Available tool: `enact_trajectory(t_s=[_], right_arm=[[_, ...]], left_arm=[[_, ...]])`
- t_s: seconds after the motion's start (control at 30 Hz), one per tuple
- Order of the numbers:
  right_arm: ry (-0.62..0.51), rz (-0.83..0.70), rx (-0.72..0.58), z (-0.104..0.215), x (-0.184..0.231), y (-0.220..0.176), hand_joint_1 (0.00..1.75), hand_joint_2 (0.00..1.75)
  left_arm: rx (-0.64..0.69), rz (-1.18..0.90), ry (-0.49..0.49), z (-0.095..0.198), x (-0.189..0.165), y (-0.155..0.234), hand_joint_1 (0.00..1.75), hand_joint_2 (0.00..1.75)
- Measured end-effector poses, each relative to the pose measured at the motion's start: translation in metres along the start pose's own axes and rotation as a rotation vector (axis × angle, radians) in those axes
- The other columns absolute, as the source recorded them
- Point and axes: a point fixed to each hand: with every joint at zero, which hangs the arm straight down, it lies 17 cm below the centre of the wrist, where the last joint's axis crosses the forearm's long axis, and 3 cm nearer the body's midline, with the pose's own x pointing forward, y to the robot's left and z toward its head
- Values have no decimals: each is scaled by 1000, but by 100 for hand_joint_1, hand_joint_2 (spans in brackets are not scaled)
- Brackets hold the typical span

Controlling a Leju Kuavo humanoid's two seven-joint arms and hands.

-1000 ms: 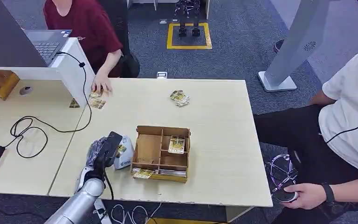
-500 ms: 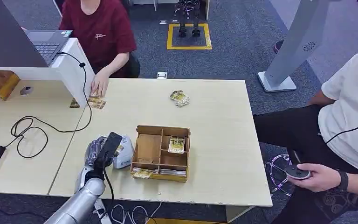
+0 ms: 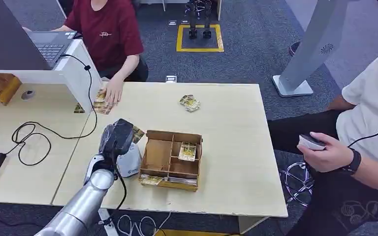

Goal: Pass the card to the sensor for recognition and then transmit it.

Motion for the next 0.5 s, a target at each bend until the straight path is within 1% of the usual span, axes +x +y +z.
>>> enact_trajectory(t_s=[0.03, 0.1, 0.2, 0.3, 0.4, 0.5], right_arm=[[-1, 5, 2, 0, 1, 0, 0, 0], [-4, 18, 4, 1, 4, 0, 0, 0], [-6, 28, 3, 1, 7, -1, 0, 0], [1, 39, 3, 1, 7, -2, 0, 0], [1, 49, 2, 2, 9, -2, 0, 0], [1, 70, 4, 2, 10, -2, 0, 0]], left_arm=[[26, 9, -45, -7, 19, 7, 175, 175], [54, 28, -105, -19, 48, 17, 175, 175], [85, 45, -160, -29, 76, 28, 175, 175], [128, 37, -202, -37, 94, 40, 175, 175], [153, 33, -230, -42, 107, 49, 175, 175], [211, -5, -270, -45, 118, 63, 175, 175]])
